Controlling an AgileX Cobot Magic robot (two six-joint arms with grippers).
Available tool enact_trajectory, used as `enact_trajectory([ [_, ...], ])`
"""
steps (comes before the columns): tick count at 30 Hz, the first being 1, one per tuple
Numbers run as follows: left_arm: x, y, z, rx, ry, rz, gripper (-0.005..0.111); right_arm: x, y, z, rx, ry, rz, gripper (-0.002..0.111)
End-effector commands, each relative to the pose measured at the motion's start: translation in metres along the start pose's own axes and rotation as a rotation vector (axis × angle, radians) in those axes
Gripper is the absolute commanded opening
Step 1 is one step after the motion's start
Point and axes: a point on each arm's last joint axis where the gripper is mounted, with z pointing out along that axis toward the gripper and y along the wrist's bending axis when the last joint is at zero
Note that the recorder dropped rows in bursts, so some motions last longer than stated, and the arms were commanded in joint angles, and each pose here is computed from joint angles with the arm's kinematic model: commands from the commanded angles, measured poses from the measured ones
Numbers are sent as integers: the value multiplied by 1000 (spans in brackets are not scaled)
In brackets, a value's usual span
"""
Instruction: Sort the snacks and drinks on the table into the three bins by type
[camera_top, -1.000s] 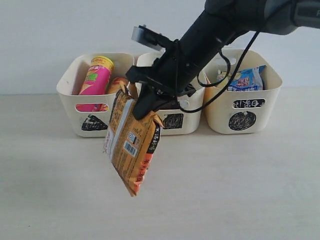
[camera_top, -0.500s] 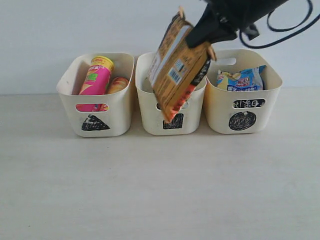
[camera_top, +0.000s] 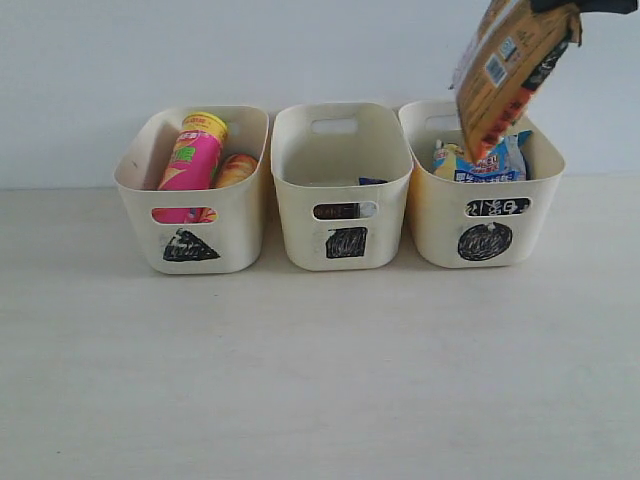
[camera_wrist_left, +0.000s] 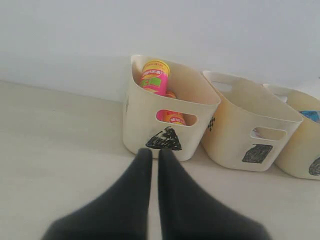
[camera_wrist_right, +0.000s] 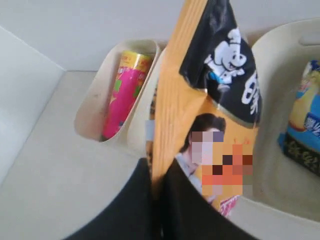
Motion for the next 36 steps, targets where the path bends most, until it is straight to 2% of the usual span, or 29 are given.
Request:
enact_trajectory([
  [1,0,1,-1,-8,-16,-3,4,-9,-11,-3,19,-102,-16,0],
  [15,0,1,-1,-8,-16,-3,4,10,-101,62,44,-66,104,0],
  [22,0,1,-1,-8,-16,-3,4,18,-116,74,49,-43,138,1],
  [24,0,1,-1,-8,-16,-3,4,17,-117,74,55,-49,138,10],
  [25,0,1,-1,-8,-16,-3,4,17,-117,74,55,-49,138,18],
  [30,0,1,-1,-8,-16,-3,4,17,-113,72,43,-43,133,79],
  [31,0,1,-1,-8,-16,-3,4,16,-111,71,43,-46,130,85],
  [33,0,1,-1,-8,-16,-3,4,12,-106,66,52,-63,115,87],
  [36,0,1,-1,-8,-16,-3,4,6,-97,57,86,-86,76,74],
])
